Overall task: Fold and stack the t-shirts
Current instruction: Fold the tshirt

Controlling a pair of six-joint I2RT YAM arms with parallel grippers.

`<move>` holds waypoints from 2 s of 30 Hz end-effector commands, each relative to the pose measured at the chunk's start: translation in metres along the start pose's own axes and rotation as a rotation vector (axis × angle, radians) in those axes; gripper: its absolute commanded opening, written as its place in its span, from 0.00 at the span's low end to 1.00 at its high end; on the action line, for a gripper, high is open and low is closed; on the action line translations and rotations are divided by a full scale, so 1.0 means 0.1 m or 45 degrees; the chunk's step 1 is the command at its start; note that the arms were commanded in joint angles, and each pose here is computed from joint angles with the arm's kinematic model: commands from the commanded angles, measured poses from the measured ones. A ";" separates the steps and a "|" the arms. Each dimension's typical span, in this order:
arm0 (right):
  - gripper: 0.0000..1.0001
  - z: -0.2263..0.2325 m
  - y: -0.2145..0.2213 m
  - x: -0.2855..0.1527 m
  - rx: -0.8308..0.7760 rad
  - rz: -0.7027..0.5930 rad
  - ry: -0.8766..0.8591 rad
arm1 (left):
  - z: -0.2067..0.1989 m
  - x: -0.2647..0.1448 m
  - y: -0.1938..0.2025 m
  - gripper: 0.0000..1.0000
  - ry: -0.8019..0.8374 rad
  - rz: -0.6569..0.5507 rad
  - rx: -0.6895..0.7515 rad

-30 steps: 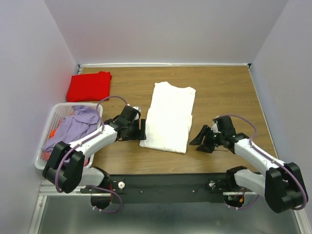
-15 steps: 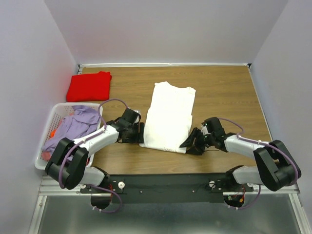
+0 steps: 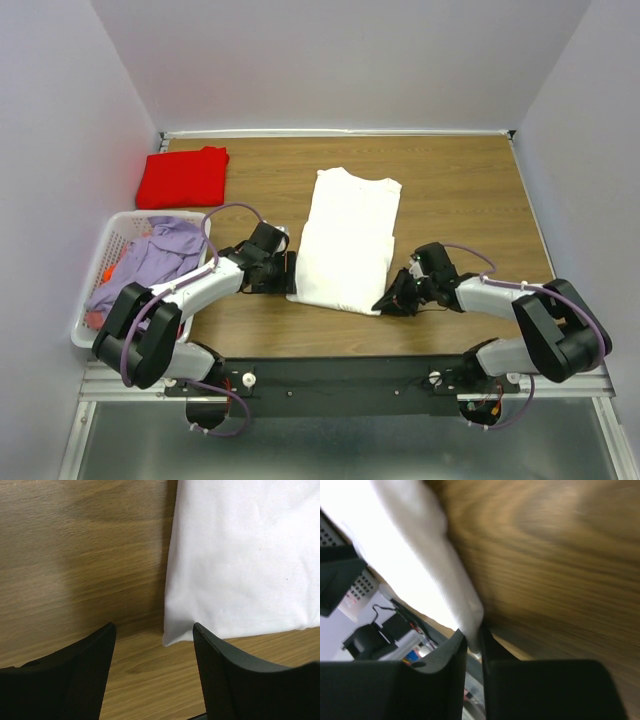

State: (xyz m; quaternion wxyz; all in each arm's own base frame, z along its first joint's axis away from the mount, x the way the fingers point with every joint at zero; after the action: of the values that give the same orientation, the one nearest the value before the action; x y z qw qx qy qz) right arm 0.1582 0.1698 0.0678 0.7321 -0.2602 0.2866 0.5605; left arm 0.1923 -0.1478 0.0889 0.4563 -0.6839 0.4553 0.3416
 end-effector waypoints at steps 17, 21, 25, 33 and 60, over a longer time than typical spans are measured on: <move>0.00 -0.15 0.05 0.01 -0.019 -0.023 0.121 | -0.06 0.06 0.21 0.69 0.047 0.128 -0.017; 0.00 -0.13 0.02 0.02 -0.037 -0.020 0.116 | -0.08 0.10 0.25 0.59 0.018 0.131 -0.006; 0.00 -0.11 0.01 0.02 -0.053 -0.018 0.106 | -0.01 0.19 0.29 0.46 -0.071 0.145 -0.020; 0.00 -0.13 0.04 0.02 -0.063 -0.002 0.102 | -0.01 0.25 0.39 0.38 -0.140 0.172 -0.003; 0.00 -0.01 0.69 -0.71 -0.153 0.419 0.035 | -0.22 -0.69 0.79 0.00 0.008 0.286 0.002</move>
State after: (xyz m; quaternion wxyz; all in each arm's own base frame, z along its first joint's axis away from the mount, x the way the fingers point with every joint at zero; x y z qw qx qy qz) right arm 0.1039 0.1457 0.1025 0.6440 -0.3007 0.2722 0.6486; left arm 0.1109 -0.1708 0.1192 0.4230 -0.6514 0.5240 0.3495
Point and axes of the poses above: each gripper's point midway between its finger pads, its own x axis out along the fingers, its own z axis along the line the jaws close on, y = z × x, the point moved 7 cm from there along -x, back along the fingers, and after that the axes turned 11 degrees about -x, right-handed, at the moved point
